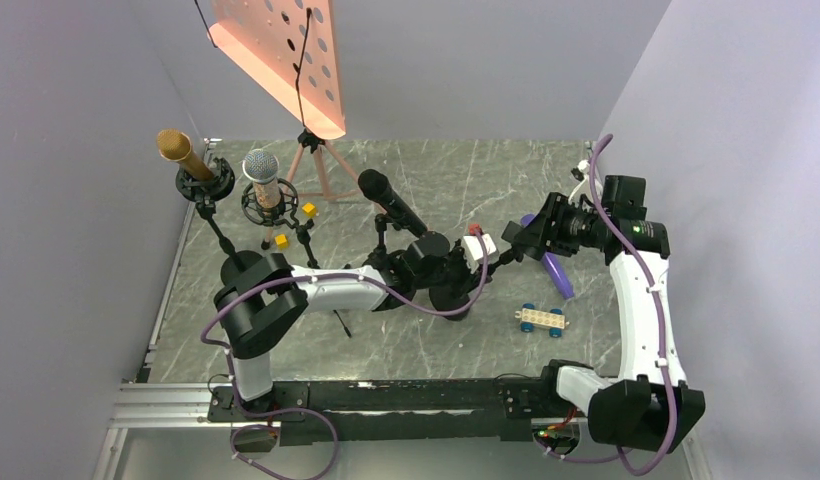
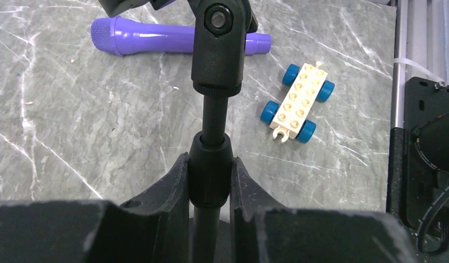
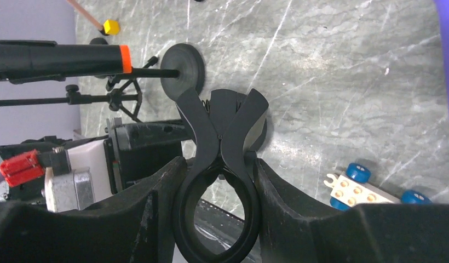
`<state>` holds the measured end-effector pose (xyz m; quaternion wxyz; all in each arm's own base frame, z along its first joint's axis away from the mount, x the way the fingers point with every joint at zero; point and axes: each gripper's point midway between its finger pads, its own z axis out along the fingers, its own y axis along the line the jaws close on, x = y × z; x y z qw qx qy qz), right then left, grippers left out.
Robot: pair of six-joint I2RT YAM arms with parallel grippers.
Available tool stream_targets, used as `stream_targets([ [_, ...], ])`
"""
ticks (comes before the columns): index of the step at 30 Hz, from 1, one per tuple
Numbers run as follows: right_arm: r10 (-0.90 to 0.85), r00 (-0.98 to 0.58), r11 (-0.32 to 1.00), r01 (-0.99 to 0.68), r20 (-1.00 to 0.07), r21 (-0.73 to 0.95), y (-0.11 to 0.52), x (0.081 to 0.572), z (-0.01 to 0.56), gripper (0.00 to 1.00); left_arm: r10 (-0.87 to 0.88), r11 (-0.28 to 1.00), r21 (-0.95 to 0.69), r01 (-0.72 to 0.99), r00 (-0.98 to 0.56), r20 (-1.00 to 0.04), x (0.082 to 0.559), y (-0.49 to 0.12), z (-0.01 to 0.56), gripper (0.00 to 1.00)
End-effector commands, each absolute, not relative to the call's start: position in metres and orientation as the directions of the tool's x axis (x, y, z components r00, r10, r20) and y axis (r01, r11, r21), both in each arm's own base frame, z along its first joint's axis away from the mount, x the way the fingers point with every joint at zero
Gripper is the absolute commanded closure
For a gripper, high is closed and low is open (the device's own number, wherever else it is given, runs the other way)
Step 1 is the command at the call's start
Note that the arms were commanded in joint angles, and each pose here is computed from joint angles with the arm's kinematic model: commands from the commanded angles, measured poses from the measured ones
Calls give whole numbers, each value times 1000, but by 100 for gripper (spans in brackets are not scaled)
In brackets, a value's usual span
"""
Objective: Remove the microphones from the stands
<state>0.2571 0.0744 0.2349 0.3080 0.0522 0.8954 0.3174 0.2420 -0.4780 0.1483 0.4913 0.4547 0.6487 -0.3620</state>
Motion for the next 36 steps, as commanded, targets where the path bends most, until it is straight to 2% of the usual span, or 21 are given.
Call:
stream_targets([
  [1,323,-768,847,-27,-553,531,60,252,253,100,116,390,-12,921,-62,-991,272,-475,197,56],
  [3,281,-726,874,-77,-628,480,54,262,269,100,124,320,12,947,-30,-992,260,-474,203,44],
  [7,208,-665,908,-140,-717,394,45,281,296,100,130,207,25,978,-2,-992,239,-465,215,30],
  [14,54,-616,933,-250,-786,260,58,297,307,100,128,11,106,994,104,-986,200,-438,249,30],
  [19,-175,-569,922,-381,-803,70,80,301,303,100,134,-35,199,979,202,-970,195,-421,276,32],
  [22,-261,-567,922,-385,-781,-29,78,308,305,100,103,-57,238,969,243,-964,189,-413,301,33],
  [28,-365,-612,907,-405,-702,-118,82,317,288,100,40,-36,310,950,311,-950,182,-402,347,35],
  [36,-308,-707,934,-353,-636,-60,93,337,233,100,-17,15,441,897,441,-897,161,-374,411,35],
])
